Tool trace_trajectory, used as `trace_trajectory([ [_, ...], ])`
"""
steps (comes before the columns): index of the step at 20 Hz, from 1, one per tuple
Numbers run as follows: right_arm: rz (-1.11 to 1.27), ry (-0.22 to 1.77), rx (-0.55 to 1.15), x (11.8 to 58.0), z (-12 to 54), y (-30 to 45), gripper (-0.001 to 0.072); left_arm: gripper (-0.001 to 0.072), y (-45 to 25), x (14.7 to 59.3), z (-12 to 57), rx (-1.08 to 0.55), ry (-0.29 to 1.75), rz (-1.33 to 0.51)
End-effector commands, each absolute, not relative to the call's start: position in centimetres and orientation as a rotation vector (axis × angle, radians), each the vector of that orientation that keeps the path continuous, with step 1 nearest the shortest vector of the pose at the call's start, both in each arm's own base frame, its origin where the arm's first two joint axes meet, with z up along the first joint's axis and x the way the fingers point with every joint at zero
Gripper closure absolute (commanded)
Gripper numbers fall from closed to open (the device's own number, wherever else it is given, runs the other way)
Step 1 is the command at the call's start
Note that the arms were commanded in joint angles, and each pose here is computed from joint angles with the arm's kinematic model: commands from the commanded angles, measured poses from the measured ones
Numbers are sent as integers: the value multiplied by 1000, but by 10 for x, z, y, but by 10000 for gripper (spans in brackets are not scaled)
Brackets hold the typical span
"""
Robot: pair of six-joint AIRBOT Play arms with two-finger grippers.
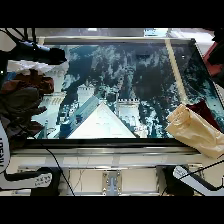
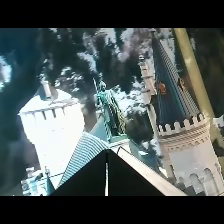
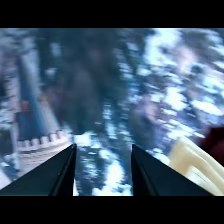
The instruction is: Fold the shirts.
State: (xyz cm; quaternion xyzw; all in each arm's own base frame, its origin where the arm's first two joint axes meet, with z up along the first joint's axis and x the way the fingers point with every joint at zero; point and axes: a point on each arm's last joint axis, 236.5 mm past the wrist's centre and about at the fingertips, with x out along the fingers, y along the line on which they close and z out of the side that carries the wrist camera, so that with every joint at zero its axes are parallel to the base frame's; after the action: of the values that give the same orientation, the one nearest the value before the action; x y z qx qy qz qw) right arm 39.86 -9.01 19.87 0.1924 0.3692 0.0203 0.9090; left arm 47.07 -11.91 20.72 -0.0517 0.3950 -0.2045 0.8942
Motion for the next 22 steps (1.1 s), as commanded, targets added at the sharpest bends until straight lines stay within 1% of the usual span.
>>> trace_trajectory([
  [1,344,628,297,436,215,32,307,693,-120,463,202,-122,864,-424],
  [3,373,715,178,439,165,69,307,692,-120,461,200,-121,873,-426],
  [6,413,917,153,420,86,105,307,693,-120,461,200,-121,873,-427],
  [9,422,1059,129,392,35,114,308,692,-120,461,200,-121,874,-426],
  [11,379,1139,189,377,19,112,328,692,-120,461,200,-121,874,-426],
  [12,348,1190,293,369,17,118,328,692,-120,461,200,-121,873,-426],
  [14,257,1253,592,363,23,140,328,692,-120,461,200,-121,874,-426],
  [15,240,1262,655,363,26,146,328,693,-120,461,200,-121,873,-427],
  [16,243,1262,675,363,27,149,328,693,-120,461,200,-121,874,-427],
  [22,243,1262,676,363,27,149,328,692,-120,461,200,-121,874,-426],
])
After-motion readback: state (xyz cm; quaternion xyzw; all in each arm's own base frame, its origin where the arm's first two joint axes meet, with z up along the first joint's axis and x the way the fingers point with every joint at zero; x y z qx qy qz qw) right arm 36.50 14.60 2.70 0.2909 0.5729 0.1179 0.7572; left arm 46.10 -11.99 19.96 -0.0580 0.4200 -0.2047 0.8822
